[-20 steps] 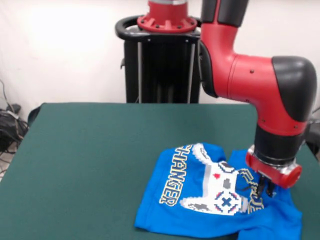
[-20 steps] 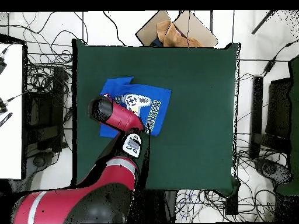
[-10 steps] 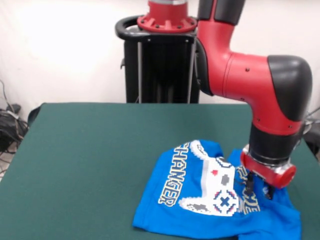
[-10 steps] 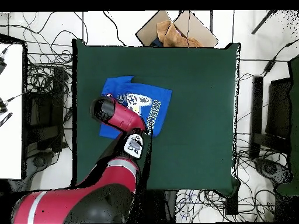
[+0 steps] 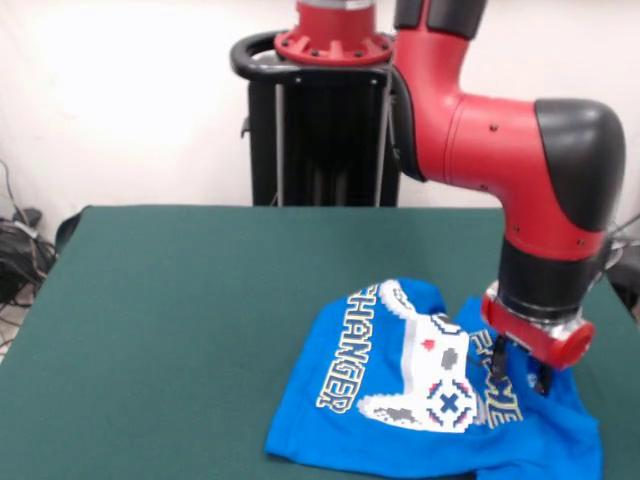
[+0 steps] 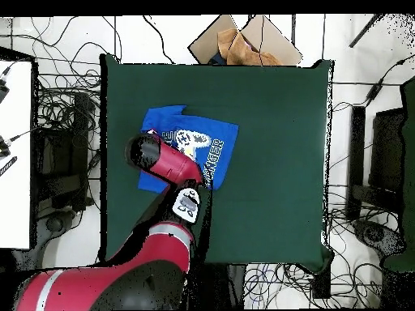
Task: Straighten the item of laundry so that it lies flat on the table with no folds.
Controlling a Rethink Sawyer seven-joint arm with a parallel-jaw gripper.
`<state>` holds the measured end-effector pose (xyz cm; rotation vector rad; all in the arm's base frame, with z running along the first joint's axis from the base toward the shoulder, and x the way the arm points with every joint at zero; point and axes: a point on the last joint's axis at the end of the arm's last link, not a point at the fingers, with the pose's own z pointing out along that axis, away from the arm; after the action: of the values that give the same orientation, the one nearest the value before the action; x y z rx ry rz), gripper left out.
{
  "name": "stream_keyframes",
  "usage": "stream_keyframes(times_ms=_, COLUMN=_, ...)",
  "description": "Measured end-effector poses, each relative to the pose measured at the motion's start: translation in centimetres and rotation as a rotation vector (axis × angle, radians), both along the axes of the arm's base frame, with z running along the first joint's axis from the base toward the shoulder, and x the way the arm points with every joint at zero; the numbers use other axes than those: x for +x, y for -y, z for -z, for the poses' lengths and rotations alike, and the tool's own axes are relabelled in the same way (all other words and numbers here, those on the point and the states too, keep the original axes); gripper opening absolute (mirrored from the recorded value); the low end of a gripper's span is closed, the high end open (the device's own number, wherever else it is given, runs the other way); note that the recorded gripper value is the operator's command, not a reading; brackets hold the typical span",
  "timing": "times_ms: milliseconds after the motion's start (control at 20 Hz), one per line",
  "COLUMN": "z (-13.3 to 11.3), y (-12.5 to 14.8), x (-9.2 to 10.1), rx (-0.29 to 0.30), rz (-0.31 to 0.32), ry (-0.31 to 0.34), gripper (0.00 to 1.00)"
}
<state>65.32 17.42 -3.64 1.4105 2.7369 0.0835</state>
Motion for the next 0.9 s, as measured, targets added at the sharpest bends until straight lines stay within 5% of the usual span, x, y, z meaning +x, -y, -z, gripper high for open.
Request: stream_keyframes(times_ms=900, z=-11.5, y=6.4, x=0.5, rx=0.064, rz=0.142, ry=0.078, gripper=1.00)
